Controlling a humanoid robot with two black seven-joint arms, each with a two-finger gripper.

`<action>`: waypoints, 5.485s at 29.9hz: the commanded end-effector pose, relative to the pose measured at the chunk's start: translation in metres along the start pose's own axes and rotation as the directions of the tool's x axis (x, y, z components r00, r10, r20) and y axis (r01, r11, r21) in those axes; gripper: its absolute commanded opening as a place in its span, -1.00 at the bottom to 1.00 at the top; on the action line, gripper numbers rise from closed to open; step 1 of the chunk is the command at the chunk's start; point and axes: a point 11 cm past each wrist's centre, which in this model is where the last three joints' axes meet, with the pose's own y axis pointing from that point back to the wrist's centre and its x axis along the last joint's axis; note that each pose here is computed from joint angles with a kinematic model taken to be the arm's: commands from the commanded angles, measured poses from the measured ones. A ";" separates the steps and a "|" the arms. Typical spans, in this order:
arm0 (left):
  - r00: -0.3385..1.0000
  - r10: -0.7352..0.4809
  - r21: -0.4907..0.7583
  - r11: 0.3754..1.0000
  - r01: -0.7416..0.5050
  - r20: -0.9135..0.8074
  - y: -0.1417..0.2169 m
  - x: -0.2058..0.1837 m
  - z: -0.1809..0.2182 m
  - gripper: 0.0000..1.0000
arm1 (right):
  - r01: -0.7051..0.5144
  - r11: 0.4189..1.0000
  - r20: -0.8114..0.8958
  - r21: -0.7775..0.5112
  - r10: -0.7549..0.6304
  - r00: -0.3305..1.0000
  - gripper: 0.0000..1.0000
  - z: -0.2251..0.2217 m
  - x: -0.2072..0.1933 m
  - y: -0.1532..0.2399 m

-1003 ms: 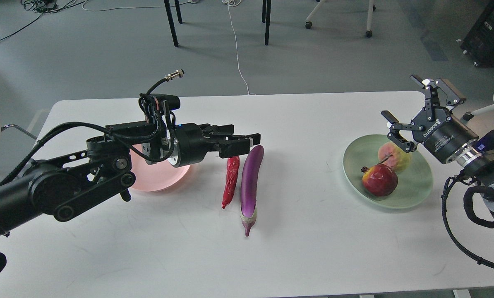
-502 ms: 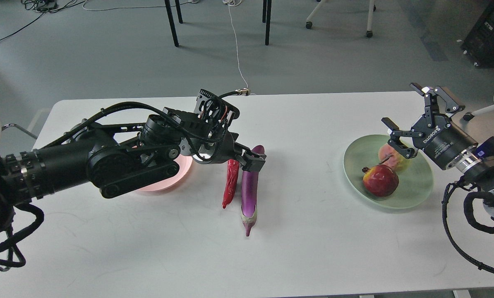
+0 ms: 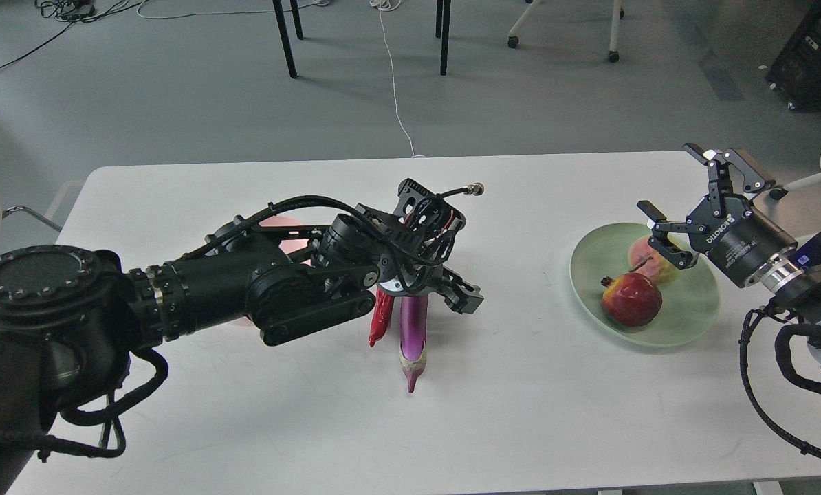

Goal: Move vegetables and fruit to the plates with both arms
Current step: 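Reach the left gripper down over the purple eggplant, then grasp the eggplant with the left gripper and lift it, then lower the eggplant onto the pink plate and open the left gripper, then move the left gripper to the red chili pepper and grasp it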

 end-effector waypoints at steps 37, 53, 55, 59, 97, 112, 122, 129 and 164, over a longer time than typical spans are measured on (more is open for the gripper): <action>0.999 -0.047 0.030 0.998 0.047 -0.008 -0.005 -0.022 -0.013 0.84 | -0.009 1.000 0.010 -0.021 0.009 1.000 0.97 0.010 0.002 0.007; 0.999 -0.051 0.062 0.997 0.051 -0.012 -0.006 -0.024 -0.016 -0.49 | -0.010 1.000 0.013 -0.027 0.010 1.000 0.97 0.013 0.002 0.009; 0.999 -0.048 0.071 0.996 0.049 -0.013 -0.005 -0.023 -0.016 -0.67 | -0.010 1.000 0.014 -0.027 0.011 1.000 0.97 0.013 0.002 0.009; 0.999 -0.042 0.076 0.996 0.043 -0.025 -0.004 -0.018 -0.017 -0.79 | -0.011 1.000 0.012 -0.027 0.011 1.000 0.97 0.013 0.002 0.009; 0.948 0.003 0.330 0.938 0.108 -0.318 0.142 -0.109 -0.227 -0.73 | -0.009 1.000 0.011 -0.028 0.010 1.000 0.97 0.012 0.002 0.009; 0.943 0.042 0.321 0.945 0.070 -0.329 0.118 -0.101 -0.220 -0.65 | -0.003 1.000 0.016 -0.030 0.003 1.000 0.97 0.014 -0.001 0.008; 0.943 0.052 0.333 0.941 0.064 -0.329 0.100 -0.097 -0.218 -0.43 | -0.004 1.000 0.015 -0.031 0.004 1.000 0.97 0.015 0.000 0.008; 0.944 0.049 0.331 0.941 0.065 -0.325 0.099 -0.096 -0.218 0.18 | -0.005 0.999 0.014 -0.033 0.005 1.000 0.97 0.014 0.000 0.009; 0.995 0.098 -0.093 0.991 -0.094 0.030 0.049 -0.025 -0.031 0.95 | -0.009 0.999 0.016 -0.041 0.010 1.000 0.97 0.016 0.001 0.015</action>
